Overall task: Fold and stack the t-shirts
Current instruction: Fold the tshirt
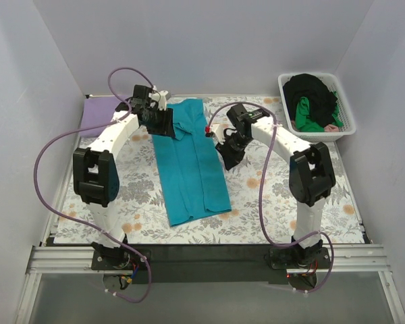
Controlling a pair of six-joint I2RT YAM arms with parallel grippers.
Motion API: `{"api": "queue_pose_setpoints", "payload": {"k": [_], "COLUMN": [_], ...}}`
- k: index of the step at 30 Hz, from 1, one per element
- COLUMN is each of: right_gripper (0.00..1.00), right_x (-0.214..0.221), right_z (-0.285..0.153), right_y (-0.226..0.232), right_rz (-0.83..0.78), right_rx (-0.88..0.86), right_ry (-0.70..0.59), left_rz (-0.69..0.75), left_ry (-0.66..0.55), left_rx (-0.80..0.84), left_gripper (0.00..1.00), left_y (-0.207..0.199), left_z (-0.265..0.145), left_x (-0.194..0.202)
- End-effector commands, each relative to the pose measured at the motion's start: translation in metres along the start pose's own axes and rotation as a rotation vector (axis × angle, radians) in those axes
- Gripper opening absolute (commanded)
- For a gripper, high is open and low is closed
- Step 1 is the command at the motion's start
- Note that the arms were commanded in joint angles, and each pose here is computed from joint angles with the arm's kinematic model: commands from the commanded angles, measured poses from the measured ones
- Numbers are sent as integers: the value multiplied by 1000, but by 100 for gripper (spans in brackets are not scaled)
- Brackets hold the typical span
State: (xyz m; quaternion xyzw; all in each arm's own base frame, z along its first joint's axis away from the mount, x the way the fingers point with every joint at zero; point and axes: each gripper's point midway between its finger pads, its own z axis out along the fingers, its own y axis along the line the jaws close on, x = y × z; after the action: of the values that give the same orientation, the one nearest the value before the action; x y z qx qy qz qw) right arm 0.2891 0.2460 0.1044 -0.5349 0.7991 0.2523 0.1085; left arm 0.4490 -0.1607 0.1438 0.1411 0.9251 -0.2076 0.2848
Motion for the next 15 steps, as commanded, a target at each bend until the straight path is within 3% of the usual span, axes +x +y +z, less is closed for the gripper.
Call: {"api": "queue_pose_setpoints", "payload": {"k": [1, 7, 15], "right_gripper": [16, 15, 14], "right_x": [-34, -45, -8], "right_z": [5, 36, 81], "right_y": [-17, -18, 8], "right_rz": [34, 50, 72], "right_rx": [38, 25, -37], "right_ry": [-81, -91, -31], "left_rz": [-59, -88, -116], "left_ry": [73, 125, 211], "left_rx": [12, -23, -40], "left_gripper": [44, 44, 43], "left_y": [1, 14, 30], "left_z": [11, 32, 65], "left_x": [38, 64, 88]}}
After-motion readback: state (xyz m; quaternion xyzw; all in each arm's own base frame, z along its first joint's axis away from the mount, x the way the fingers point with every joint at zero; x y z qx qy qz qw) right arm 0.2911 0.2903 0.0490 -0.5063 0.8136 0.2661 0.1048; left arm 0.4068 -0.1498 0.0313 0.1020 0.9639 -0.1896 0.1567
